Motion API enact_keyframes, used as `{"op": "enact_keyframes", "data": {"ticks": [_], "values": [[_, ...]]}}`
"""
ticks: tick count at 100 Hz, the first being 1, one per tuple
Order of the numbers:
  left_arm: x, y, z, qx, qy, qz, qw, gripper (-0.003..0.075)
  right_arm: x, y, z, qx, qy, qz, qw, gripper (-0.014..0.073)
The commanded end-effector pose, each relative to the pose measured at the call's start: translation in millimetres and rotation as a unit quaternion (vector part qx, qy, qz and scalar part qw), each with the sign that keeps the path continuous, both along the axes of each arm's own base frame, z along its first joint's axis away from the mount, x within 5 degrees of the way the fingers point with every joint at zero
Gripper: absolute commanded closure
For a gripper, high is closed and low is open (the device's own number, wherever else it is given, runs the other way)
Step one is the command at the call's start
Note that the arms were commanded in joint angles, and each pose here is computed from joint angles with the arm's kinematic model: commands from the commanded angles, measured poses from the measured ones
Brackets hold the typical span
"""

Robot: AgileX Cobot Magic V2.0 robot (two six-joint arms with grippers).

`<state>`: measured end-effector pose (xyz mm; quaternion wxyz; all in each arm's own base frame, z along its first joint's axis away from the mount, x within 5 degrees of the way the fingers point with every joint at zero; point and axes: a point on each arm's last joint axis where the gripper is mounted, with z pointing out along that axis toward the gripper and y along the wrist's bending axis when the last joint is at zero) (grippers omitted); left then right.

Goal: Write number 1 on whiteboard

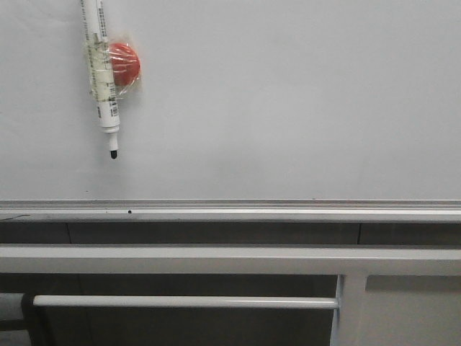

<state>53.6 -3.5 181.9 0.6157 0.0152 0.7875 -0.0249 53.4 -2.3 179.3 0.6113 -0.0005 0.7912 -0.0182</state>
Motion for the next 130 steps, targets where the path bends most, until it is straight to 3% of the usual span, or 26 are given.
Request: {"op": "enact_keyframes", "data": {"ticks": [1, 18, 37, 55, 66, 84, 99, 117, 130], "values": [[0.0, 0.0, 5.4, -0.012, -0.043, 0.003, 0.999, 0.0741, 0.7, -0.5, -8.8, -0.007, 0.008, -0.002, 1.000, 0.0648], [0.1, 0.1, 6.1, -0.012, -0.047, 0.003, 0.999, 0.0741, 0.7, -0.5, -8.8, -0.007, 0.008, -0.002, 1.000, 0.0648], [1.1, -0.2, 17.2, -0.046, -0.106, 0.005, 0.993, 0.0741, 0.7, -0.6, -8.8, -0.008, 0.008, -0.002, 1.000, 0.0648], [0.5, 1.2, 30.9, -0.058, -0.180, 0.010, 0.982, 0.0741, 0.4, -6.8, -8.0, -0.115, 0.011, -0.009, 0.993, 0.0648], [-0.6, 2.1, 37.7, -0.060, -0.217, 0.013, 0.974, 0.0741, 0.4, -7.3, -7.9, -0.123, 0.011, -0.010, 0.992, 0.0648], [-0.7, 2.1, 38.2, -0.060, -0.221, 0.013, 0.973, 0.0741, 0.6, -7.7, -7.1, -0.134, 0.008, -0.010, 0.991, 0.0648], [-1.1, 2.4, 39.9, -0.060, -0.230, 0.013, 0.971, 0.0741, 3.2, -3.8, 4.6, -0.135, -0.060, 0.003, 0.989, 0.0648], [-1.1, 2.4, 39.9, -0.060, -0.230, 0.013, 0.971, 0.0741, 3.4, -3.1, 6.5, -0.135, -0.071, 0.006, 0.988, 0.0648], [-1.1, 2.4, 39.9, -0.060, -0.230, 0.013, 0.971, 0.0741, 3.7, -2.8, 9.6, -0.162, -0.086, 0.010, 0.983, 0.0648]]}}
